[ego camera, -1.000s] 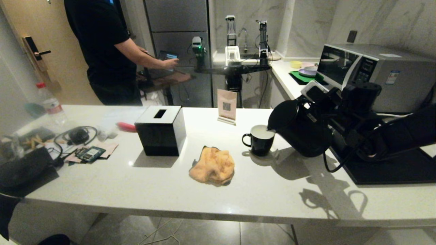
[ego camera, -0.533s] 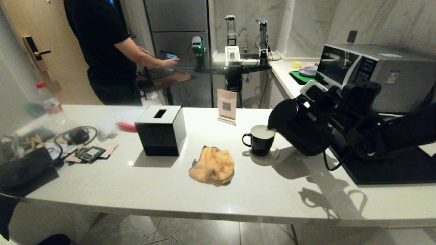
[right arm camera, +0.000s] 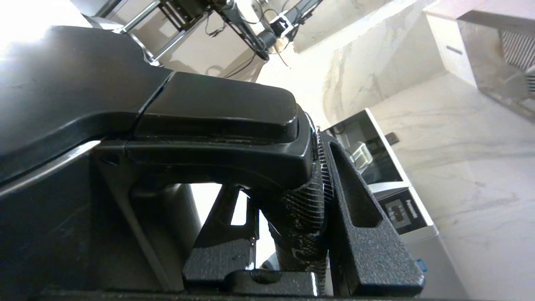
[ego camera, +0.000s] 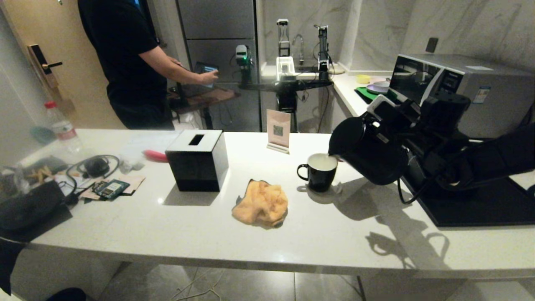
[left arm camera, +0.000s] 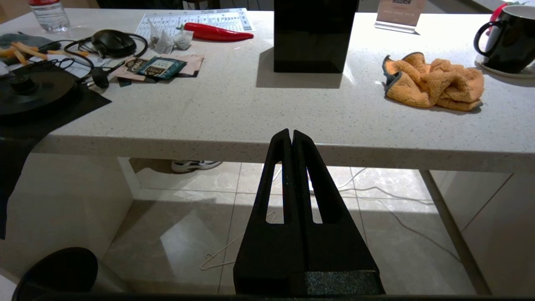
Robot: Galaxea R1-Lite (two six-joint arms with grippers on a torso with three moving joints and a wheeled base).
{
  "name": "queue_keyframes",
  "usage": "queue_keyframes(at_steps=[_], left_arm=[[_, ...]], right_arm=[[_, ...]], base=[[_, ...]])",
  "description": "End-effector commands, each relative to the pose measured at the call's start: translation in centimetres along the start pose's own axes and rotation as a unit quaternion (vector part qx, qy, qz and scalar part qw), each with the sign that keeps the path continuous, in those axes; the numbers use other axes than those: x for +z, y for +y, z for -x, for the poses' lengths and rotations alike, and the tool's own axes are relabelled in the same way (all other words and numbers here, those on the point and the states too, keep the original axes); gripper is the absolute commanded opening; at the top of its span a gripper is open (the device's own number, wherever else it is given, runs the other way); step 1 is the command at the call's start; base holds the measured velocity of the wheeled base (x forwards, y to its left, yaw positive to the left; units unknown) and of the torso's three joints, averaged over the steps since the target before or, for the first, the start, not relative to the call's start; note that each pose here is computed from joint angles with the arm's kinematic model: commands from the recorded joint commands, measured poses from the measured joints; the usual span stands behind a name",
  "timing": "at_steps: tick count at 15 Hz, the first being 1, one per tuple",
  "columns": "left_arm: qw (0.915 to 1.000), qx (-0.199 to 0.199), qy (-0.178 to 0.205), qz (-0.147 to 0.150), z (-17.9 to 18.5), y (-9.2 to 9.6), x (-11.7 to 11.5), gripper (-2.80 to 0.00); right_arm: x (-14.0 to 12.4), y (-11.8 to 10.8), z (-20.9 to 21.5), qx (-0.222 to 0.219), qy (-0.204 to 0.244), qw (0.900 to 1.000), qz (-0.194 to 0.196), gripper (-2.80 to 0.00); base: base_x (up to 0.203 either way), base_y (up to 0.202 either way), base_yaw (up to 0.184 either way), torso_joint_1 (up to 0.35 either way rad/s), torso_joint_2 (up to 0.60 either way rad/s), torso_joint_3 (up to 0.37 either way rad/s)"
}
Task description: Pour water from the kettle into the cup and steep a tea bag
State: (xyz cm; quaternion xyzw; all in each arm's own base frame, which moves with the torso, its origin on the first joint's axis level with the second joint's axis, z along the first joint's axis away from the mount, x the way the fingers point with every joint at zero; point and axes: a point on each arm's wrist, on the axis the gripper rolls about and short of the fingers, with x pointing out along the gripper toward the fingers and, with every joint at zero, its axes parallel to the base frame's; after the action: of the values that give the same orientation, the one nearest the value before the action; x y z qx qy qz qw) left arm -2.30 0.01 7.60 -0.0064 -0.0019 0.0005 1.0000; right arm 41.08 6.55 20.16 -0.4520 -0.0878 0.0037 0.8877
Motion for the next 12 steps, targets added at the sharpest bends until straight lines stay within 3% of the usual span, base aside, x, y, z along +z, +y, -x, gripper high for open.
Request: queue_keyframes(at_steps=[1, 12], left_arm=[[1.0000, 0.000, 0.000, 0.001, -0.01, 0.00, 0.01, -2.80], [1.0000, 0.000, 0.000, 0.001, -0.01, 0.00, 0.01, -2.80]], right_arm=[[0.05, -0.04, -0.02, -0.004, -0.002, 1.000, 0.005, -2.80], [-0.07, -0.12, 0.03, 0.000, -0.009, 1.000, 0.020, -2.80]], base=[[0.000, 0.000, 0.000, 0.000, 0.00, 0.000], [0.000, 0.000, 0.000, 0.000, 0.00, 0.000]])
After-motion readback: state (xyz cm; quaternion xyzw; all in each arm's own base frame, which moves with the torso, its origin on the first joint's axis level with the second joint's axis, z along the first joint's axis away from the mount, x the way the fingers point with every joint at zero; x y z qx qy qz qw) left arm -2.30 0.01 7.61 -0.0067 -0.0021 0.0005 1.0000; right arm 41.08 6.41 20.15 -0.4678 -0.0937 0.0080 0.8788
